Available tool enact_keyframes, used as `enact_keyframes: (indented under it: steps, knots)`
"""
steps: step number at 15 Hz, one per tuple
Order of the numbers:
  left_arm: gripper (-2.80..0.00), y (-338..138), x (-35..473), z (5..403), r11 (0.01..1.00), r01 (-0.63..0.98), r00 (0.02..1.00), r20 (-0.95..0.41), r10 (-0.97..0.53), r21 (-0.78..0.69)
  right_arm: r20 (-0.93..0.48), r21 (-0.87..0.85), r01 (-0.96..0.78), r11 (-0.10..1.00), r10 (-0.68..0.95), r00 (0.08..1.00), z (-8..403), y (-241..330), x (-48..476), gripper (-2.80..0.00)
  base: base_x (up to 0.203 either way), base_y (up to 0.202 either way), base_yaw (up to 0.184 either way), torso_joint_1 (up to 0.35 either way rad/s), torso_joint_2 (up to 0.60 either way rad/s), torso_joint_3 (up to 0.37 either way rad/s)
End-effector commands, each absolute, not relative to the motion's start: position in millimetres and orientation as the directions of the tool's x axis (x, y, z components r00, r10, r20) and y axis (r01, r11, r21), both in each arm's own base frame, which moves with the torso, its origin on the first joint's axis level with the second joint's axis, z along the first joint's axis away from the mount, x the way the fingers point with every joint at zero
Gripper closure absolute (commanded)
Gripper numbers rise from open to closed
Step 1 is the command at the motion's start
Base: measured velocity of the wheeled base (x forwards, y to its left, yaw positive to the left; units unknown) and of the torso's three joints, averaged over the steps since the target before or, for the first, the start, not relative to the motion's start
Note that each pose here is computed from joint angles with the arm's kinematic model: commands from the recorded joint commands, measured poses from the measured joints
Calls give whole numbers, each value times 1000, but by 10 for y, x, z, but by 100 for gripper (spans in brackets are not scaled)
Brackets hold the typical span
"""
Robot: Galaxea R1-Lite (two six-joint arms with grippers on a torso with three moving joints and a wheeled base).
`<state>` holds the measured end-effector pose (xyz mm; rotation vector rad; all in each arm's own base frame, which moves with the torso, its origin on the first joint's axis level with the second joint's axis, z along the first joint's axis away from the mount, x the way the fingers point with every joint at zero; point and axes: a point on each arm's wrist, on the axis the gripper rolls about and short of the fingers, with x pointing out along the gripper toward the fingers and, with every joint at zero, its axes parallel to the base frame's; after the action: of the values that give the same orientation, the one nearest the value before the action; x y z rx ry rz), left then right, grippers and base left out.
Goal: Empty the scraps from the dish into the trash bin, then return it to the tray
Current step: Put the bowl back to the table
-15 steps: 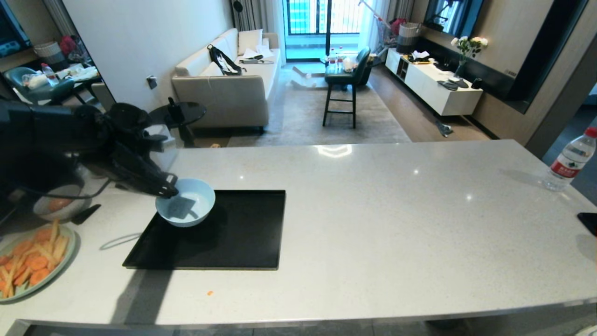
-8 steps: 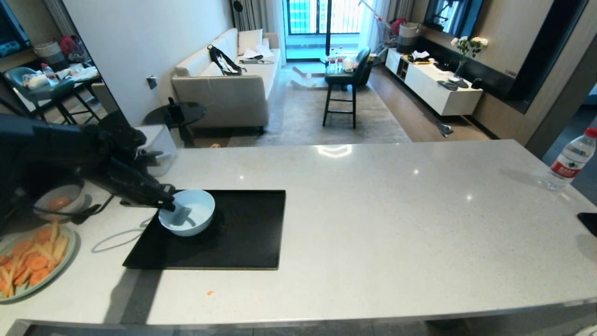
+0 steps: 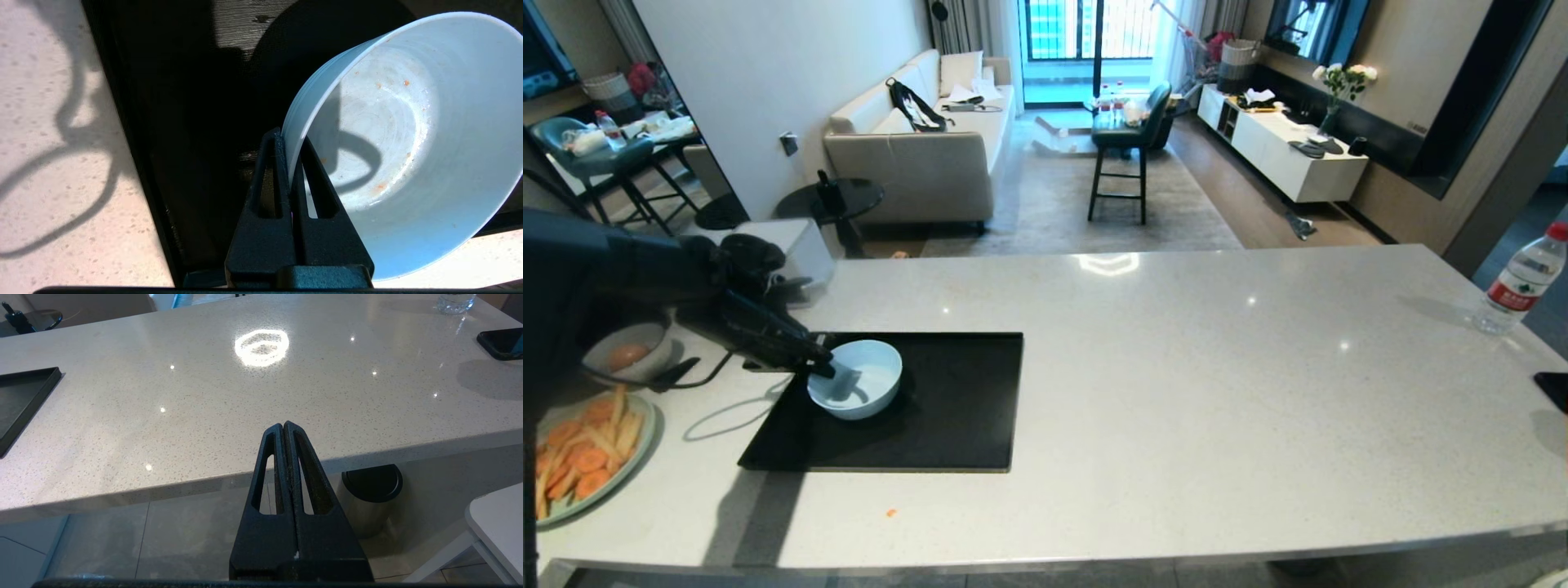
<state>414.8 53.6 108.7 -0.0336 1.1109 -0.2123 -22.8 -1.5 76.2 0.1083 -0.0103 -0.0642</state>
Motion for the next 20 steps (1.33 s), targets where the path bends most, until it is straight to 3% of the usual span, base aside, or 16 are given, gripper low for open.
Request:
enact_keyframes:
  steps: [1, 7, 8, 14, 20]
  knots:
    - [0, 536, 4168, 990, 978, 153, 403, -895, -193, -142, 8, 109, 63, 992, -64, 998, 763, -15, -228, 0, 0, 0, 0, 0, 0, 0]
    - [0, 536, 4170, 947, 978, 150, 392, -899, -193, -144, 8, 108, 63, 992, -64, 998, 763, -15, -228, 0, 0, 0, 0, 0, 0, 0]
    - [-280, 536, 4168, 943, 978, 150, 391, -900, -193, -145, 8, 109, 63, 992, -64, 998, 763, -15, -228, 0, 0, 0, 0, 0, 0, 0]
    - [-280, 525, 4138, 1092, 978, 158, 423, -886, -189, -133, 8, 109, 63, 992, -64, 998, 763, -15, -228, 0, 0, 0, 0, 0, 0, 0]
    - [-280, 486, 3762, 1857, 982, 170, 567, -807, -165, -81, 8, 109, 63, 992, -64, 998, 763, -15, -228, 0, 0, 0, 0, 0, 0, 0]
